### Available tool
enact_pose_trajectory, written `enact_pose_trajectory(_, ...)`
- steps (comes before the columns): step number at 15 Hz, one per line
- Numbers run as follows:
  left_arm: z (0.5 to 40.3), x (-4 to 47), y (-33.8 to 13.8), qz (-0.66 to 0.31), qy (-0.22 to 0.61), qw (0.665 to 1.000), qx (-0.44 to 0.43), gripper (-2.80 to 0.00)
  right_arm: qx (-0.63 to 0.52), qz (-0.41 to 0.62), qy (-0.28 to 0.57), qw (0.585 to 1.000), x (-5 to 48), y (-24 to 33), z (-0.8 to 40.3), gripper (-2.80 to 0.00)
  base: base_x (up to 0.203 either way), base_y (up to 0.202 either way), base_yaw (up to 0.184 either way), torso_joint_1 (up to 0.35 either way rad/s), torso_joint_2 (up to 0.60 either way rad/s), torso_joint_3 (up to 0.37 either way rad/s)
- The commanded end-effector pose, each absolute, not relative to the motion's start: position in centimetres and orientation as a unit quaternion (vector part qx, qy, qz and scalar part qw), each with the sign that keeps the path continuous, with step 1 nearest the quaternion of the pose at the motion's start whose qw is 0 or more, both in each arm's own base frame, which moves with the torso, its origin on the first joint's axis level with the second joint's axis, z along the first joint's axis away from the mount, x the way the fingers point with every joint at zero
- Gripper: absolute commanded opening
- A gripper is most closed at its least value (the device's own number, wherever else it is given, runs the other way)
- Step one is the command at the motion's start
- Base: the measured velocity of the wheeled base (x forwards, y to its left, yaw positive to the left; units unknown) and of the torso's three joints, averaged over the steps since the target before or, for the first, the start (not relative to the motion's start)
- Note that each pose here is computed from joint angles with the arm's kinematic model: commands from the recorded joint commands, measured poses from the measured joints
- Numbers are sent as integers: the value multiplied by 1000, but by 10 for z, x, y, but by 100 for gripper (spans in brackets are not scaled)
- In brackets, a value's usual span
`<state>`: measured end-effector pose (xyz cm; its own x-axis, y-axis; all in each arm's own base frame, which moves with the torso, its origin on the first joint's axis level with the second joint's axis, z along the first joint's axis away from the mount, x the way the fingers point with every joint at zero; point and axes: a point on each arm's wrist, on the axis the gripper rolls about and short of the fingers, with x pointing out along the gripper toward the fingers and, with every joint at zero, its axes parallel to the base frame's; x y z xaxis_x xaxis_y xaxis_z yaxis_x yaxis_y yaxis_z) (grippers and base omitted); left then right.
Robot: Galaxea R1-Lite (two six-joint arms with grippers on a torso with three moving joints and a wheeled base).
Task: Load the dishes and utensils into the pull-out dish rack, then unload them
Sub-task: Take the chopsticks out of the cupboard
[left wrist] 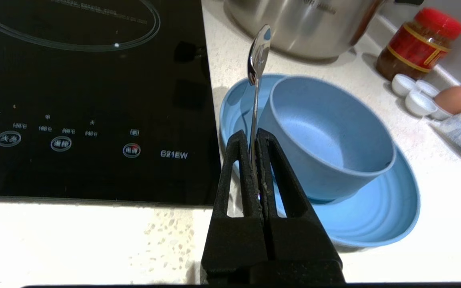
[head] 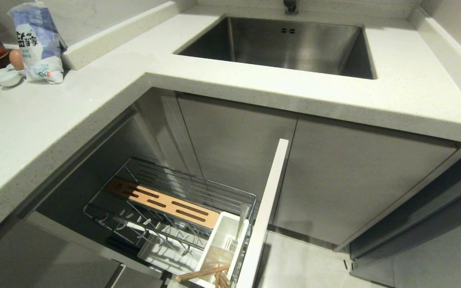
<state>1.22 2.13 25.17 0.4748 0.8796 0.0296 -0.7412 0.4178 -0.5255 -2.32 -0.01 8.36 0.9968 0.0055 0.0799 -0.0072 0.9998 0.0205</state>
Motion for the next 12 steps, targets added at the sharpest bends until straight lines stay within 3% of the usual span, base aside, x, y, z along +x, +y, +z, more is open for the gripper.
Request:
enact_pose_trajectory(1, 250, 14, 23, 492, -146, 827, -231, -280, 11, 3, -28, 1000, -21, 0, 76, -280, 0, 0, 0, 0, 0, 0)
enact_pose_trajectory(7, 244, 20, 26, 451, -112, 850, -246, -280, 11, 3, -28, 1000, -21, 0, 76, -280, 0, 0, 0, 0, 0, 0)
enact_pose_trajectory(12, 246, 22, 28, 447, -128, 848, -257, -280, 11, 3, -28, 1000, -21, 0, 76, -280, 0, 0, 0, 0, 0, 0)
